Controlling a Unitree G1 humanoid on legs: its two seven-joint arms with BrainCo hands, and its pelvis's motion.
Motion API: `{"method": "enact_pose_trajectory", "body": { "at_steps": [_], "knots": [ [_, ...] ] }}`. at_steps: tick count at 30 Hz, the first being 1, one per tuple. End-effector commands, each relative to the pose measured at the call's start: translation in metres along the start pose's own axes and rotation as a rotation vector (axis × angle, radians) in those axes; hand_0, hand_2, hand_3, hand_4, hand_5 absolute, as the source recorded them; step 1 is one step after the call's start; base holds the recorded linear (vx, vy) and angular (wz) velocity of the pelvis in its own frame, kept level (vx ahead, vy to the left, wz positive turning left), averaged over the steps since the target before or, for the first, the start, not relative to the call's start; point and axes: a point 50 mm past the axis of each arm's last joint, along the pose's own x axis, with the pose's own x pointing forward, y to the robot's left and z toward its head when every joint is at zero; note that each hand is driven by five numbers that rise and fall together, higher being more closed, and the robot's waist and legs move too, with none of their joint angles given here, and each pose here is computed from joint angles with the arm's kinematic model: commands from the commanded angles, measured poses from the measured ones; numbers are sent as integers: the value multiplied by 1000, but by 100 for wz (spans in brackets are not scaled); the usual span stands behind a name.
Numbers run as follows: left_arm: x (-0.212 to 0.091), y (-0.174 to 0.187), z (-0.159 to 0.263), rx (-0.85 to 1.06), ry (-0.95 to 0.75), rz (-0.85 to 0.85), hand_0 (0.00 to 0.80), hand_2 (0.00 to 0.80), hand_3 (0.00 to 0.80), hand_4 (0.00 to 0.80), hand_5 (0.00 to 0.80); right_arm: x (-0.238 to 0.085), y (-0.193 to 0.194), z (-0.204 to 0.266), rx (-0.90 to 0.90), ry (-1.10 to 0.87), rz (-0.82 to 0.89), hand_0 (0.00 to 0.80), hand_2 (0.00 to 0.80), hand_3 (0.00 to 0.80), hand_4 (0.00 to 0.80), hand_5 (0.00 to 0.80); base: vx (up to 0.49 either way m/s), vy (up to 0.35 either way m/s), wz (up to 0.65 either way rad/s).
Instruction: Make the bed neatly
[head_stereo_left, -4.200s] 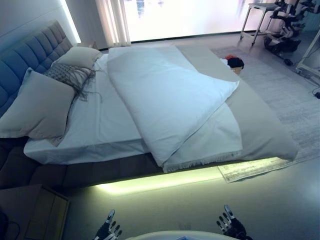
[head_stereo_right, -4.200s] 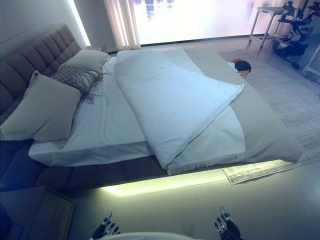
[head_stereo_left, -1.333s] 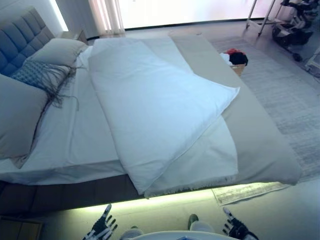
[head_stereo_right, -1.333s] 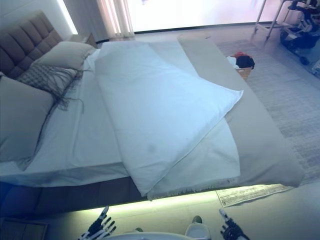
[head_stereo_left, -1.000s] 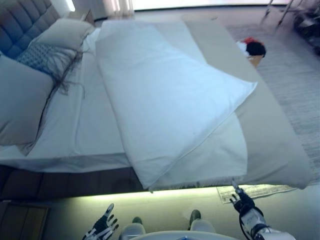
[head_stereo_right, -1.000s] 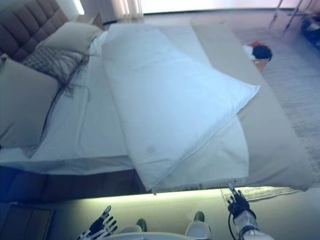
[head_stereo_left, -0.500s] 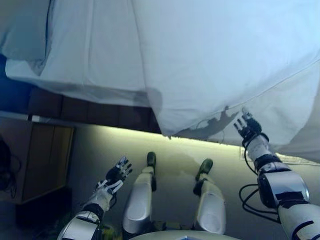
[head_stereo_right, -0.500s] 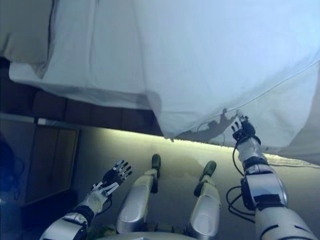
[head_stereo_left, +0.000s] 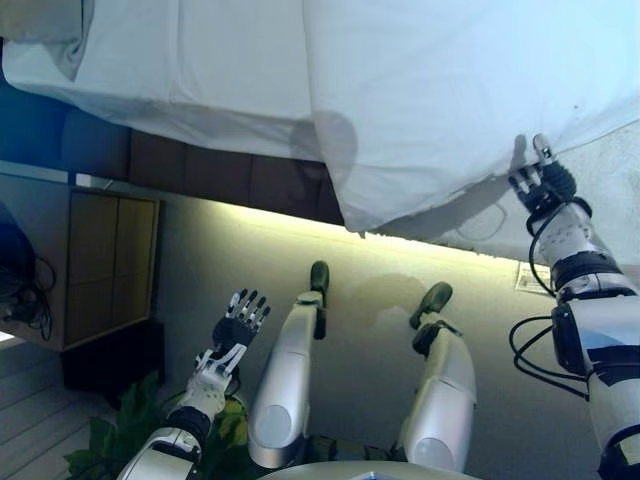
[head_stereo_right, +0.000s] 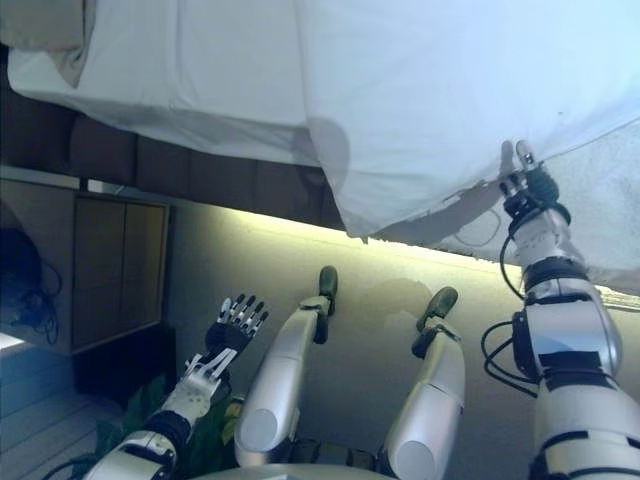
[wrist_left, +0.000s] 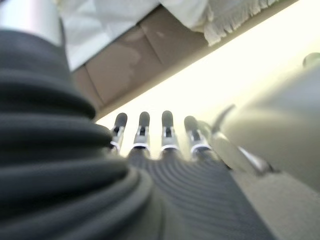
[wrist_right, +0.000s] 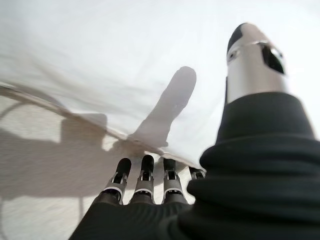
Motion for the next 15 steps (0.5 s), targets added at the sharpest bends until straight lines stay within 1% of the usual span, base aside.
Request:
{"method": "enact_pose_trajectory", "body": {
  "at_steps": [1, 8, 15],
  "knots": [
    [-25, 20, -2, -10, -19, 31, 0, 0, 0, 0, 0, -3, 13, 60, -92, -151, 68, 0, 0, 0, 0, 0, 38, -2, -1],
    [-40, 32, 4, -13, -20, 50, 0, 0, 0, 0, 0, -9, 29, 102, -146, -263, 120, 0, 0, 0, 0, 0, 50, -15, 4],
    [-54, 42, 7, -8, 3, 65, 0, 0, 0, 0, 0, -15, 44, 127, -204, -320, 165, 0, 0, 0, 0, 0, 59, -22, 3]
  ]
}}
